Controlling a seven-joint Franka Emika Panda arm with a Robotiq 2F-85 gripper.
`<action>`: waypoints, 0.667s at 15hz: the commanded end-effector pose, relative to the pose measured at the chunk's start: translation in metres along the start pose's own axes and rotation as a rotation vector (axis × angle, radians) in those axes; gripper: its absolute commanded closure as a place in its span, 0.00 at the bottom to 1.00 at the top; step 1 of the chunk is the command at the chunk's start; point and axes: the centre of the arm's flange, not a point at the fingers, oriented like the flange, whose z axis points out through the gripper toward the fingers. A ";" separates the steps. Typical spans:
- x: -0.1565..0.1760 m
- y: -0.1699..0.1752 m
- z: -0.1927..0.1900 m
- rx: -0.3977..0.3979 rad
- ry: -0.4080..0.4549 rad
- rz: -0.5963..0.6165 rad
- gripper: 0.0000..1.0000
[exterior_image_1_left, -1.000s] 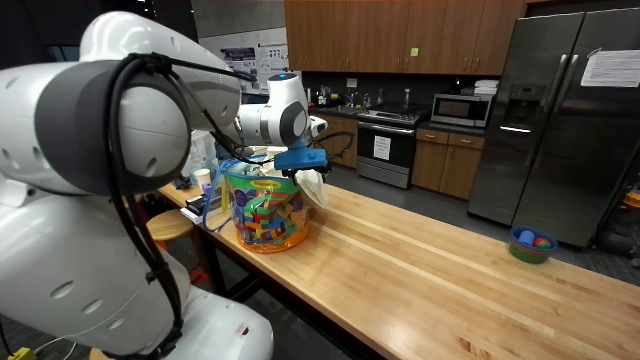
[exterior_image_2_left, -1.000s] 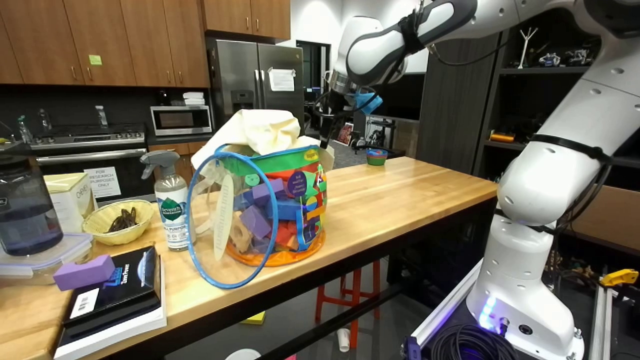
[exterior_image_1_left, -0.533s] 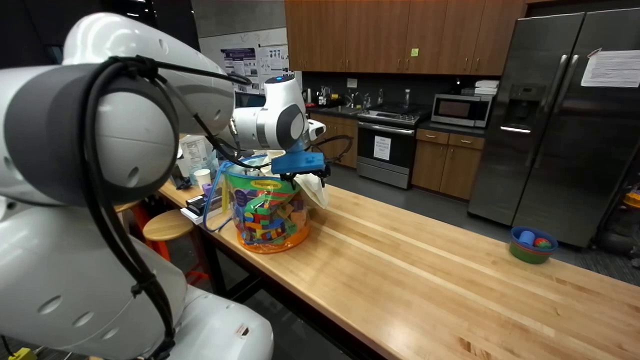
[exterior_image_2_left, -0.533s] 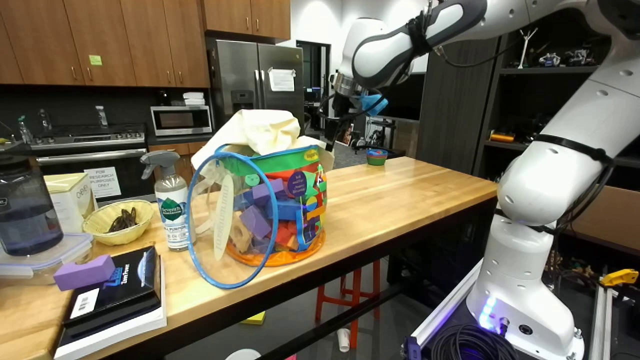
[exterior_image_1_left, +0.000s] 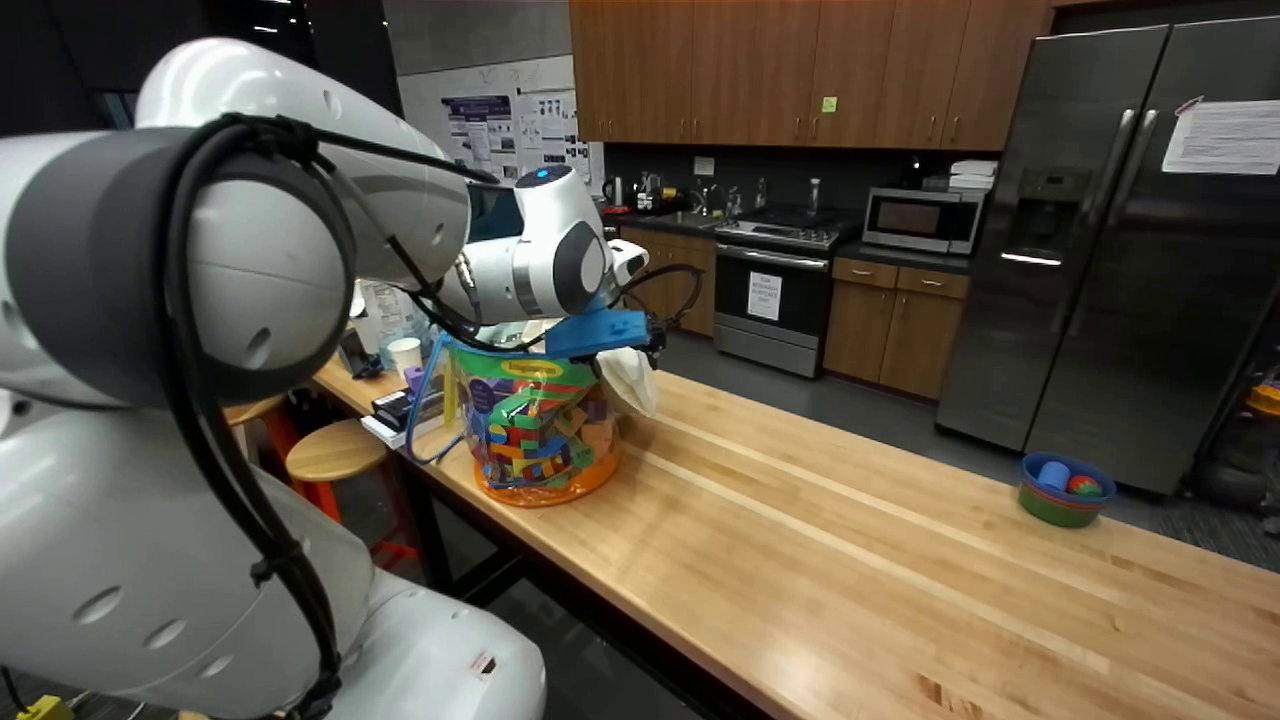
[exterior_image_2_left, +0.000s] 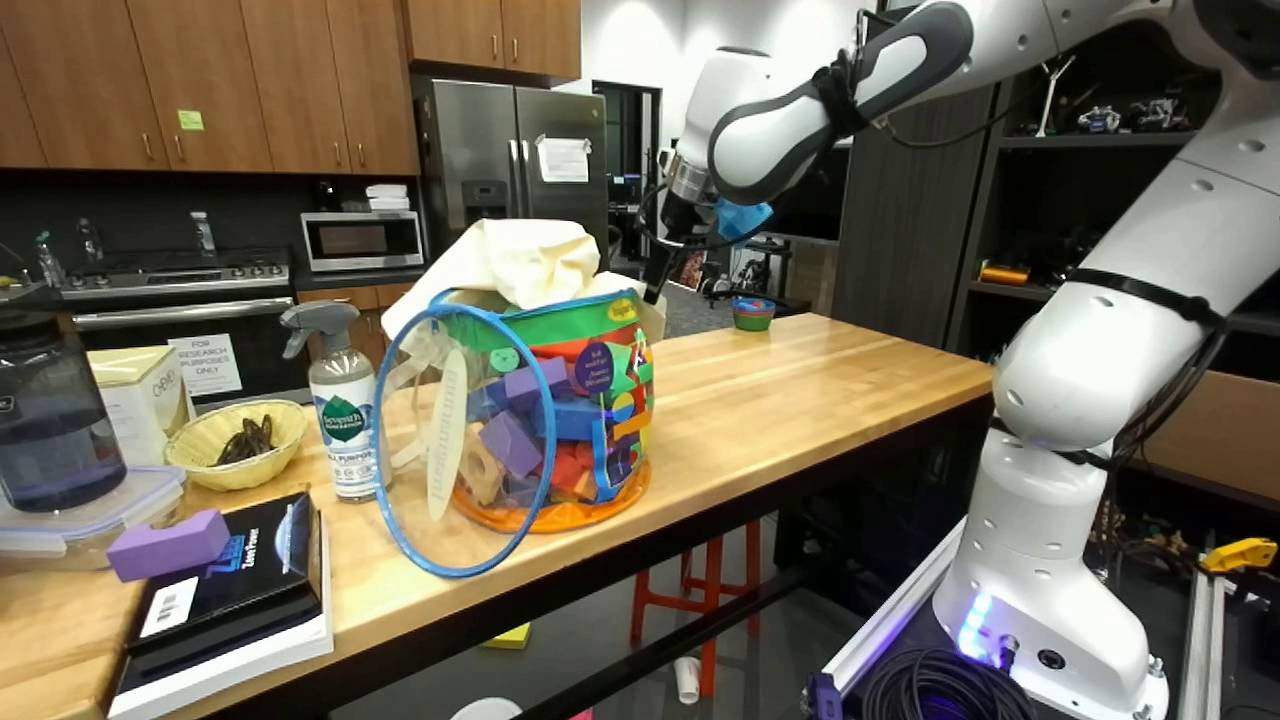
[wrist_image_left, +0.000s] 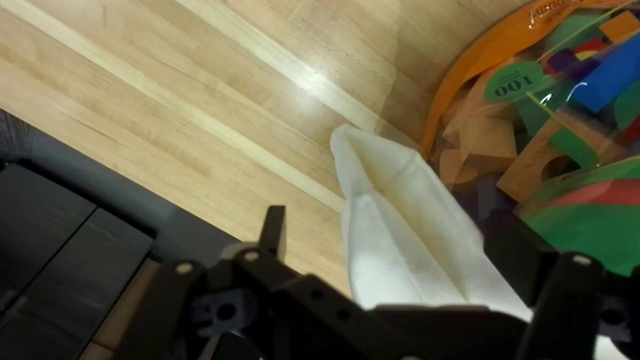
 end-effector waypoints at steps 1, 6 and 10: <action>0.000 -0.008 0.007 0.020 0.010 -0.009 0.00; 0.001 -0.019 0.009 0.065 -0.005 -0.030 0.00; 0.003 -0.016 0.017 0.017 0.005 -0.025 0.00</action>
